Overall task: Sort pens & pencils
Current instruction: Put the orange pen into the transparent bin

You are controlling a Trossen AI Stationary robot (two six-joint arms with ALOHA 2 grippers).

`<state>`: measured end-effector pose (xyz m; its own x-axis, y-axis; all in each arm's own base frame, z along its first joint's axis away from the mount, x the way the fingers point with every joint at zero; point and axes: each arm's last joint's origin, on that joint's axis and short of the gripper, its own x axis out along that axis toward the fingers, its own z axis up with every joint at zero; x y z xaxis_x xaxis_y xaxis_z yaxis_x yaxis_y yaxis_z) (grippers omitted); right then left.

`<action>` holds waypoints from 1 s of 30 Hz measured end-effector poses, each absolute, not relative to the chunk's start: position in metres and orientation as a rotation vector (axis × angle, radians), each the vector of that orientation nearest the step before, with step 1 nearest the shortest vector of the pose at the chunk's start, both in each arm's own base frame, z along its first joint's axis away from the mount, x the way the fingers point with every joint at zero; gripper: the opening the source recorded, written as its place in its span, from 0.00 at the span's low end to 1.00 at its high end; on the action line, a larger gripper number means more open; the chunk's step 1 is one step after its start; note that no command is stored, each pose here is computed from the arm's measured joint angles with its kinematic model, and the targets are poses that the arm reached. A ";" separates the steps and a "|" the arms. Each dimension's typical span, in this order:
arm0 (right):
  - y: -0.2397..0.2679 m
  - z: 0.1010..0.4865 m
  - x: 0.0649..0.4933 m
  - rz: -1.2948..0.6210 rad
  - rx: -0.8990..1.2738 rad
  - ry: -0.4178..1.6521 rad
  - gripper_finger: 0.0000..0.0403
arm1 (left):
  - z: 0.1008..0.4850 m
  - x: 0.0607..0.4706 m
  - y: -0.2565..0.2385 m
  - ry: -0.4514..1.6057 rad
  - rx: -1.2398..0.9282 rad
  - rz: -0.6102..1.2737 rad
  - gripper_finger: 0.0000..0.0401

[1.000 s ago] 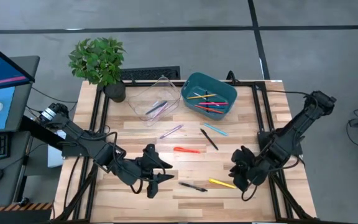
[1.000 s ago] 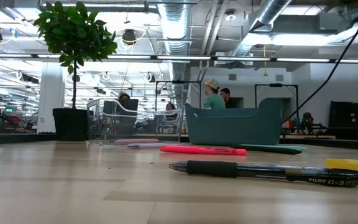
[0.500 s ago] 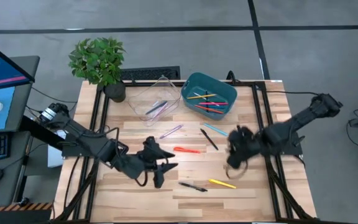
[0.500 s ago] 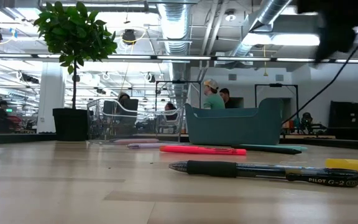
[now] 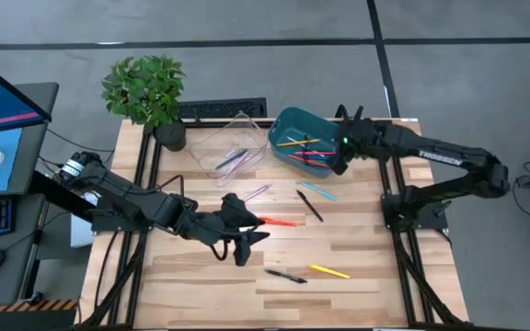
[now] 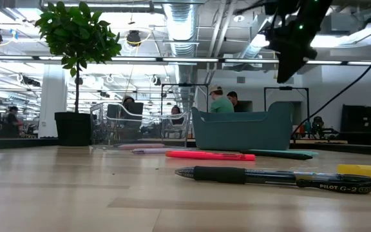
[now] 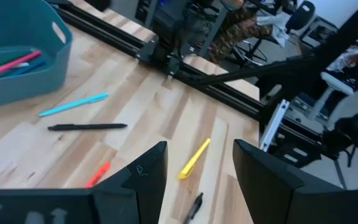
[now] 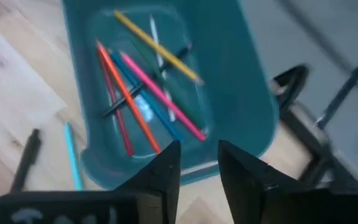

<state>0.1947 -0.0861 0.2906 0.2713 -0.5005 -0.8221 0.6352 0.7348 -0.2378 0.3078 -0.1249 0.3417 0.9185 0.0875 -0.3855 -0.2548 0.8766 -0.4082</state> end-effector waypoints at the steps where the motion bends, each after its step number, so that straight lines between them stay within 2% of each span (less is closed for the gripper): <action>1: -0.090 0.290 0.195 -0.745 0.184 1.051 0.32 | 0.342 0.308 -0.125 0.371 -0.473 0.175 0.43; 5: -0.081 0.321 0.189 -0.621 0.280 0.921 0.32 | 0.341 0.307 -0.127 0.381 -0.476 0.155 0.43; 8: -0.053 0.350 0.177 -0.520 0.325 0.780 0.32 | 0.341 0.307 -0.127 0.388 -0.454 0.149 0.43; 11: -0.020 0.362 0.163 -0.402 0.372 0.712 0.31 | 0.341 0.307 -0.127 0.388 -0.431 0.149 0.43; 19: 0.056 0.324 0.141 -0.259 0.482 0.871 0.27 | 0.319 0.321 -0.132 0.464 -0.315 0.149 0.43; 24: 0.092 0.301 0.140 -0.280 0.478 0.926 0.27 | 0.290 0.337 -0.135 0.548 -0.272 0.161 0.43; 30: 0.121 0.285 0.143 -0.307 0.478 0.979 0.33 | 0.277 0.352 -0.109 0.624 -0.313 0.145 0.44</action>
<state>0.1429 0.1206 0.2850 0.5276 -0.0352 -0.8488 0.4552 0.8553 0.2474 0.3525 -0.1093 0.2772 0.8033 0.0395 -0.5943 -0.2267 0.9430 -0.2437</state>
